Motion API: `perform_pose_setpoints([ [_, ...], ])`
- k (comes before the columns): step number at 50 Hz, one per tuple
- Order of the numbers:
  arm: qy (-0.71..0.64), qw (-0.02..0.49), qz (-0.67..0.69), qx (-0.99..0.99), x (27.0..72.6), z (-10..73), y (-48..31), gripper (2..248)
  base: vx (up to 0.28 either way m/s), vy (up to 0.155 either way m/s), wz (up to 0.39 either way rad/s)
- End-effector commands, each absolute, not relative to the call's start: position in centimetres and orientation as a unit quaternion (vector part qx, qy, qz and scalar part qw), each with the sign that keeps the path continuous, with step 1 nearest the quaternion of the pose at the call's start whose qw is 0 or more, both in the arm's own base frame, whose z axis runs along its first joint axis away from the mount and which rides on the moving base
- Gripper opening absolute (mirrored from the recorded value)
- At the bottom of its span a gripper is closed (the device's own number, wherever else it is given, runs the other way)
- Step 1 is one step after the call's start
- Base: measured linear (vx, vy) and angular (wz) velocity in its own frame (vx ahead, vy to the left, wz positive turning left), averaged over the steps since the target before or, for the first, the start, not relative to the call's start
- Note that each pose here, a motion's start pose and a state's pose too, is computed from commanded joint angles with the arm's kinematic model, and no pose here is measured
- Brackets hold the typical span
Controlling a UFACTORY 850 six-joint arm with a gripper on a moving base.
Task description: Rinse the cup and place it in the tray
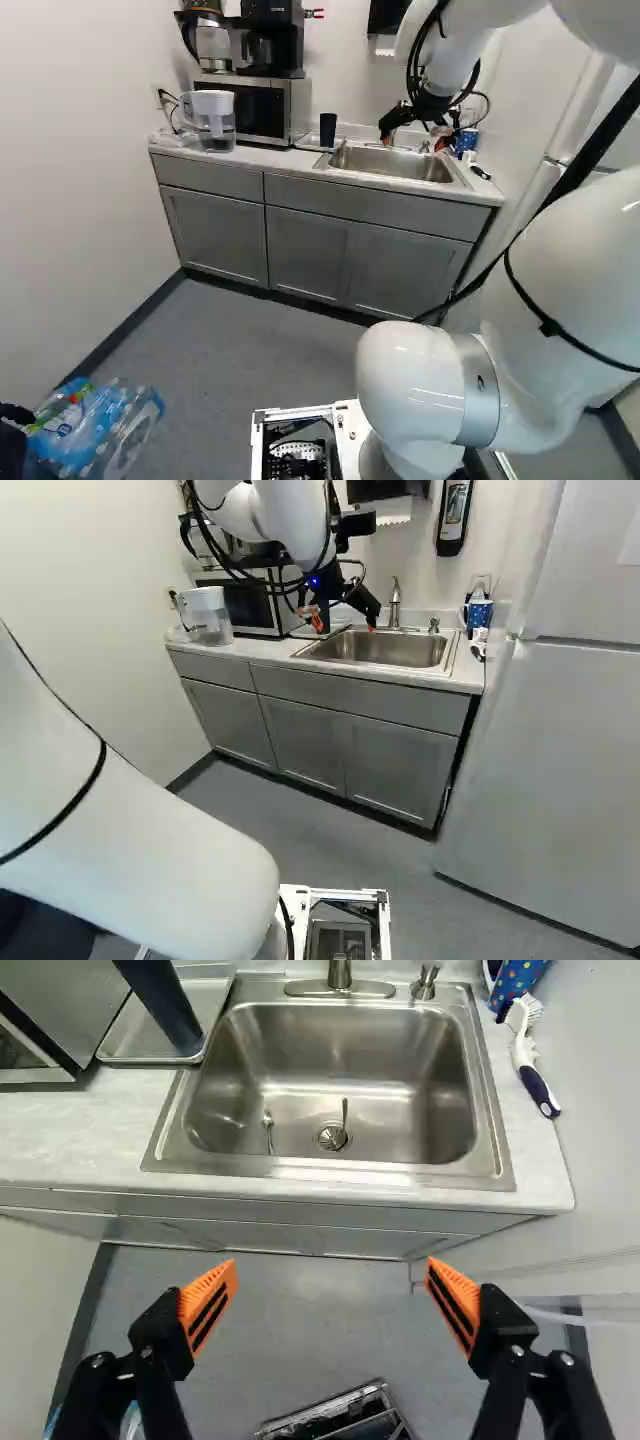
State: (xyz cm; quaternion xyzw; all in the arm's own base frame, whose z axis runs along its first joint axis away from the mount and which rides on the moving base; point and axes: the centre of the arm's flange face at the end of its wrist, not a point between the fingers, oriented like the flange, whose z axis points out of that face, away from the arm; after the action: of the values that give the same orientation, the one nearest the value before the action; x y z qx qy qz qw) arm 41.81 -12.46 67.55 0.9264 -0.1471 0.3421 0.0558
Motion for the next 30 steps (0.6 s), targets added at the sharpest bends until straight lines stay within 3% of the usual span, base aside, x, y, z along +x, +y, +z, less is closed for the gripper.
perform_pose_setpoints([
  [30,-0.128,0.051,0.37,0.919,42.0,63.6,-11.0,247,0.0,0.0,0.0],
])
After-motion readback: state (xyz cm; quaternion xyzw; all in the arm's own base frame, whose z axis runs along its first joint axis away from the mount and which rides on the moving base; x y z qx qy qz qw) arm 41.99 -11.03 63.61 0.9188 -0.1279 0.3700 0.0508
